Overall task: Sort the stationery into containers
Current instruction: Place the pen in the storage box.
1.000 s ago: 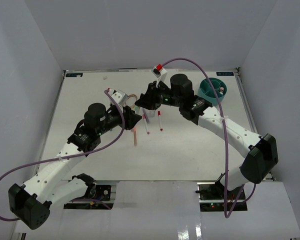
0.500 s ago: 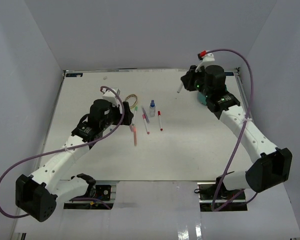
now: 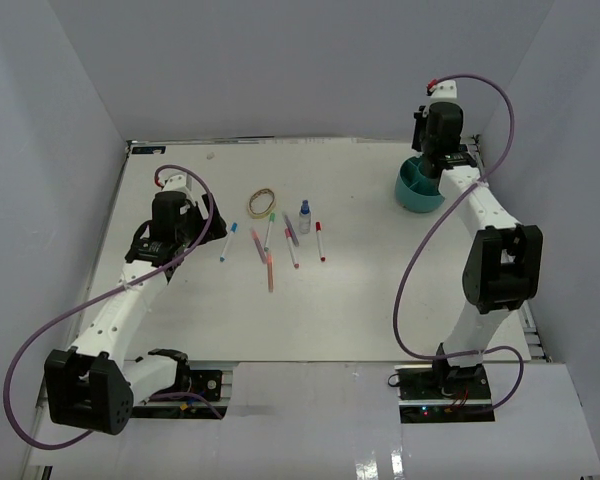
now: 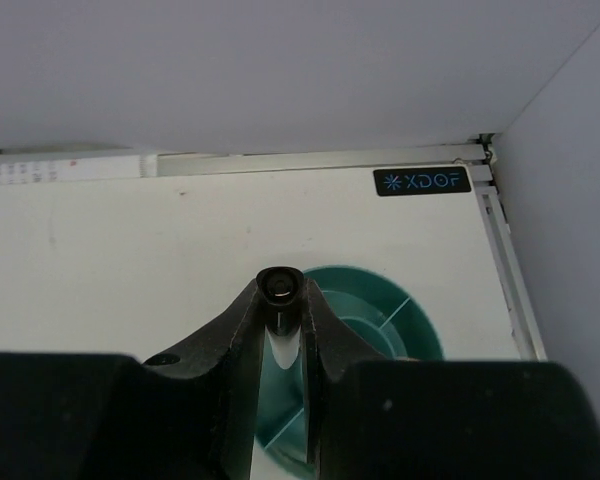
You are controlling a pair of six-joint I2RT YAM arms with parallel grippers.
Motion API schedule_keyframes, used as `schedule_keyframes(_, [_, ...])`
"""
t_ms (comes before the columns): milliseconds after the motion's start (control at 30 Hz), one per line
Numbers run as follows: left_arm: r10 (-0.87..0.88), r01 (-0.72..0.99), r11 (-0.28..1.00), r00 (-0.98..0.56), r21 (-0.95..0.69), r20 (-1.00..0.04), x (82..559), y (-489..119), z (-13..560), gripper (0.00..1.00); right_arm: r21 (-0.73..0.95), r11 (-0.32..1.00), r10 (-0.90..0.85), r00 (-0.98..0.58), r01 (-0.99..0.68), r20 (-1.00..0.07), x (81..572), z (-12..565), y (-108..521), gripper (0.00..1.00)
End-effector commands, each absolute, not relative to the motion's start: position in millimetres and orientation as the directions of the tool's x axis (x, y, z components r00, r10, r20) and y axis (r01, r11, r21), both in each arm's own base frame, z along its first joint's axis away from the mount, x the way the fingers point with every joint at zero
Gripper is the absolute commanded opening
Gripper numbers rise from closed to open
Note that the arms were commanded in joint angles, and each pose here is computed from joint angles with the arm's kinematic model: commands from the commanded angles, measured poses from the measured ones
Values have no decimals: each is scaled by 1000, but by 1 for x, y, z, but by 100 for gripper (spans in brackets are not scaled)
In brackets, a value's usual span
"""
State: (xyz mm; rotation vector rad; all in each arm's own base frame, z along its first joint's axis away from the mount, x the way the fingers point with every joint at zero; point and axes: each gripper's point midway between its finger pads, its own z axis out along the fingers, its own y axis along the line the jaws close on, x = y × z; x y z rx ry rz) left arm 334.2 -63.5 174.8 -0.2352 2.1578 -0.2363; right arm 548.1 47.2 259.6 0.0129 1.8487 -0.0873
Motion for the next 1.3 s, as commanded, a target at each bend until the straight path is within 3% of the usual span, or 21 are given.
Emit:
schedule_keyframes(0, [-266,-87,962,-528,-260,-806,334,-61,186,98,-110,988,-95,-137,106,-986,576,305,27,8])
schedule_keyframes(367, [-260,-74,961,-556,-265,-789,334,-65,178,98,-158,984,-144,-148,84,-978,613,272,15,8])
schedule_keyframes(967, [-253,-82,964,-566,-252,-785,335,-64,173,98,-147,987,-122,-272,72,-954,603,196,7,8])
schedule_keyframes(1167, [-253,-81,964,-570,-253,-782,335,-64,171,98,-152,986,-123,-304,75,-945,602,179,4,22])
schedule_keyframes(1267, [-252,-85,965,-567,-249,-784,335,-63,172,98,-151,986,-123,-302,72,-945,600,181,4,37])
